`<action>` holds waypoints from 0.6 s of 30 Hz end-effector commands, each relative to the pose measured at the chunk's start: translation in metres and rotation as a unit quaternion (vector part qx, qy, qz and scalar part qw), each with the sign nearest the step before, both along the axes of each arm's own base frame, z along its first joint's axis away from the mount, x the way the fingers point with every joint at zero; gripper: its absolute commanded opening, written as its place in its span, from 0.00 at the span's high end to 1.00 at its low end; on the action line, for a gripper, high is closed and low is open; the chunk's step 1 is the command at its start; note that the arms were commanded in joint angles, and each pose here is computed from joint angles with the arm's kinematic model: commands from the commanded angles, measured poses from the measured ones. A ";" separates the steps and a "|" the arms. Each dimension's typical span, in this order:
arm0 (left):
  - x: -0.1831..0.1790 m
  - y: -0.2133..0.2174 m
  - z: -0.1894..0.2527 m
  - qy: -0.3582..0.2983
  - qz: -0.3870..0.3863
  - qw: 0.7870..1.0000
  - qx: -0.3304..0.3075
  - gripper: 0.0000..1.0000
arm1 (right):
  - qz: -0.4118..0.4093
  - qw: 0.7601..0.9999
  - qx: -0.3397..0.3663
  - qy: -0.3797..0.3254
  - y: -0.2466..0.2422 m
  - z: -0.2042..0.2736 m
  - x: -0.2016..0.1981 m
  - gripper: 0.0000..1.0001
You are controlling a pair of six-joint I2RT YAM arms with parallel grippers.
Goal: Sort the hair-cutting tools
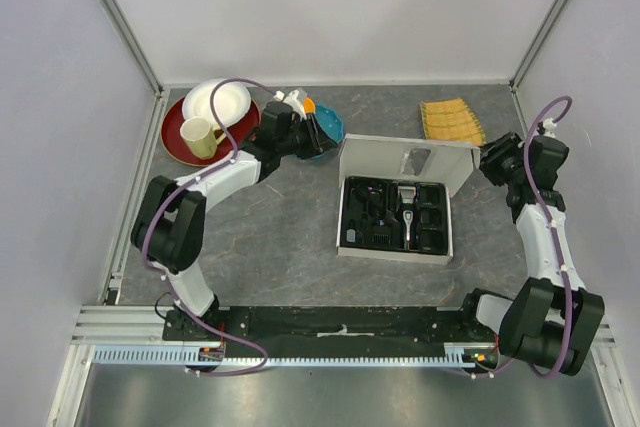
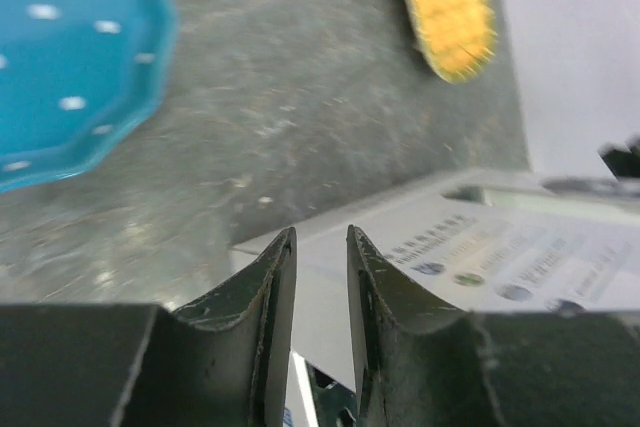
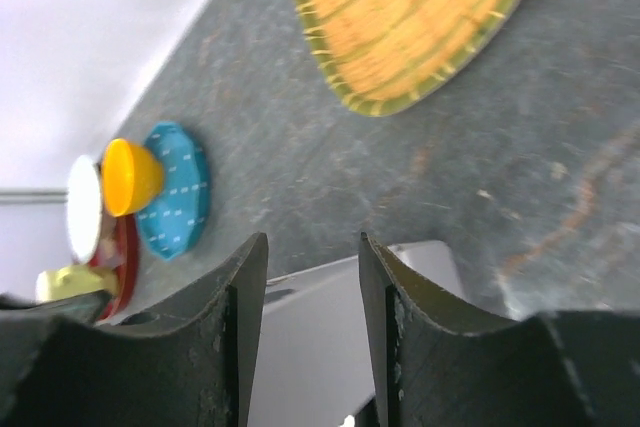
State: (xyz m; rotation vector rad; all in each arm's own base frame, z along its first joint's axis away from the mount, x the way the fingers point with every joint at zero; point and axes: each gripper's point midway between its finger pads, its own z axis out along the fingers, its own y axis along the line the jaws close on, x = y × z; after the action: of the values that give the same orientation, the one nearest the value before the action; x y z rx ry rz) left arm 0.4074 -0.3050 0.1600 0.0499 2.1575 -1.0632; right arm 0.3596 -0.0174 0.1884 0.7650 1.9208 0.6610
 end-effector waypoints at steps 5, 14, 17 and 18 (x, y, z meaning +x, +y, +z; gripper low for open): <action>-0.003 0.050 0.001 0.011 0.113 0.990 0.086 0.67 | -0.073 0.990 -0.073 0.091 -0.031 -0.035 -0.032 0.50; -0.050 0.014 -0.016 0.036 -0.035 0.996 0.068 0.85 | -0.039 0.991 -0.055 0.114 -0.016 -0.049 -0.045 0.55; -0.061 0.007 -0.014 0.036 -0.058 0.996 0.051 0.85 | -0.031 0.992 -0.046 0.113 -0.011 -0.051 -0.048 0.55; -0.064 0.003 -0.011 0.033 -0.066 0.996 0.046 0.85 | -0.028 0.992 -0.042 0.113 -0.009 -0.051 -0.048 0.54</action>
State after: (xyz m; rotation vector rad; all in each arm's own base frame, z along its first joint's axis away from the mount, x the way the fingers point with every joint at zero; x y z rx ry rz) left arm 0.3620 -0.2874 0.1357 0.0674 2.3295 -0.9457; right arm 0.3164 -0.0343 0.1362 0.8969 2.1043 0.4321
